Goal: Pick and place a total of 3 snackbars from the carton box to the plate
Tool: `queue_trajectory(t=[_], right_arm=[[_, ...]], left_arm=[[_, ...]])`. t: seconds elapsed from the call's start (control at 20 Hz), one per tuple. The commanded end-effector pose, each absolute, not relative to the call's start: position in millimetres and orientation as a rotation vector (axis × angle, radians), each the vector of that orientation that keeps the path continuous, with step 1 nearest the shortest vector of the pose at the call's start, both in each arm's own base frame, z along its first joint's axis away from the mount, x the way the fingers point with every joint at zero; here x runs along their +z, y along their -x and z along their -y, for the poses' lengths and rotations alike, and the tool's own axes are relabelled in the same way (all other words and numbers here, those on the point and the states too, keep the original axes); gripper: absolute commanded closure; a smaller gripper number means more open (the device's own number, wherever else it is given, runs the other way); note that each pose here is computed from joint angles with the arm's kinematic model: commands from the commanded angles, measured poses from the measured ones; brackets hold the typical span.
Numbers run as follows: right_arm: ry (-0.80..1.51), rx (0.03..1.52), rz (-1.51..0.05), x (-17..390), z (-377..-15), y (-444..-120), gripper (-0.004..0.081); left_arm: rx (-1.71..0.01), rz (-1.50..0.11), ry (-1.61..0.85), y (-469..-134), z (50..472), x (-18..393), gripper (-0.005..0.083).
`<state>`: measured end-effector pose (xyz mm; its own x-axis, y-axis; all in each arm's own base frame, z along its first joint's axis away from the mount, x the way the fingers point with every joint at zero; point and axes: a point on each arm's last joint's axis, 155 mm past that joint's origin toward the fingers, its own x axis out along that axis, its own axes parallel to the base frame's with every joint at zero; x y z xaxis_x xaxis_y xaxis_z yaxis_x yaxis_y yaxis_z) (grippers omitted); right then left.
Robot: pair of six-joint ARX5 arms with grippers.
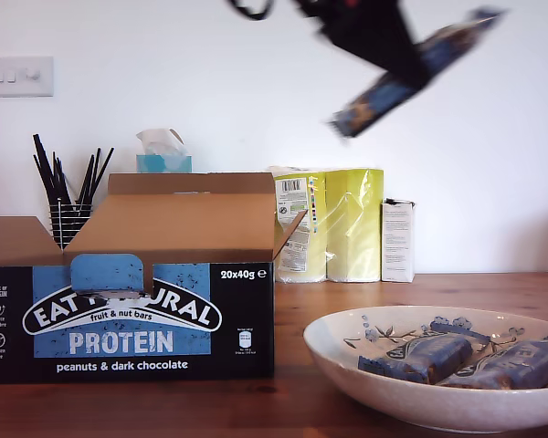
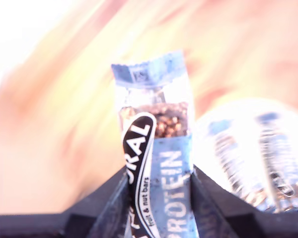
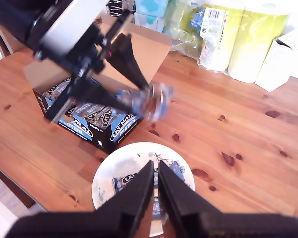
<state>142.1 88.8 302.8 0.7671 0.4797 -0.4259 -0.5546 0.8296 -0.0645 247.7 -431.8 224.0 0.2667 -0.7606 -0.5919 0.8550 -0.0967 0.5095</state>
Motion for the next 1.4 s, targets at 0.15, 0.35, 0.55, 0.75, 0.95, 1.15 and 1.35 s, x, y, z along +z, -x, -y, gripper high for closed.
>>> queue_trajectory(t=[0.15, 0.35, 0.55, 0.75, 0.95, 1.15, 1.35], right_arm=[[0.217, 0.575, -0.410, 296.8, -86.8, -137.4, 0.0783], [0.217, 0.573, -0.401, 297.1, -84.2, -133.8, 0.0783], [0.222, 0.577, -0.410, 294.9, -84.1, -132.4, 0.0783], [0.227, 0.626, -0.518, 271.8, -85.4, -116.2, 0.0783], [0.219, 0.649, -0.551, 265.8, -87.3, -110.0, 0.0783], [0.212, 0.648, -0.553, 265.8, -87.5, -109.9, 0.0783], [0.211, 0.648, -0.550, 266.5, -87.7, -110.3, 0.0783]], left_arm=[[-1.545, 0.094, -1.284, -225.2, 458.0, 168.9, 0.0605], [-1.618, 0.162, -1.454, -227.9, 462.5, 123.9, 0.0587], [-1.652, 0.119, -1.493, -234.1, 460.1, 91.7, 0.0567], [-1.689, 0.056, -1.503, -232.5, 455.5, 67.8, 0.0567], [-1.730, -0.027, -1.511, -231.3, 444.8, 45.2, 0.0553], [-1.743, -0.066, -1.512, -232.4, 438.6, 36.8, 0.0553], [-1.799, -0.089, -1.476, -222.3, 434.6, 34.6, 0.0530]])
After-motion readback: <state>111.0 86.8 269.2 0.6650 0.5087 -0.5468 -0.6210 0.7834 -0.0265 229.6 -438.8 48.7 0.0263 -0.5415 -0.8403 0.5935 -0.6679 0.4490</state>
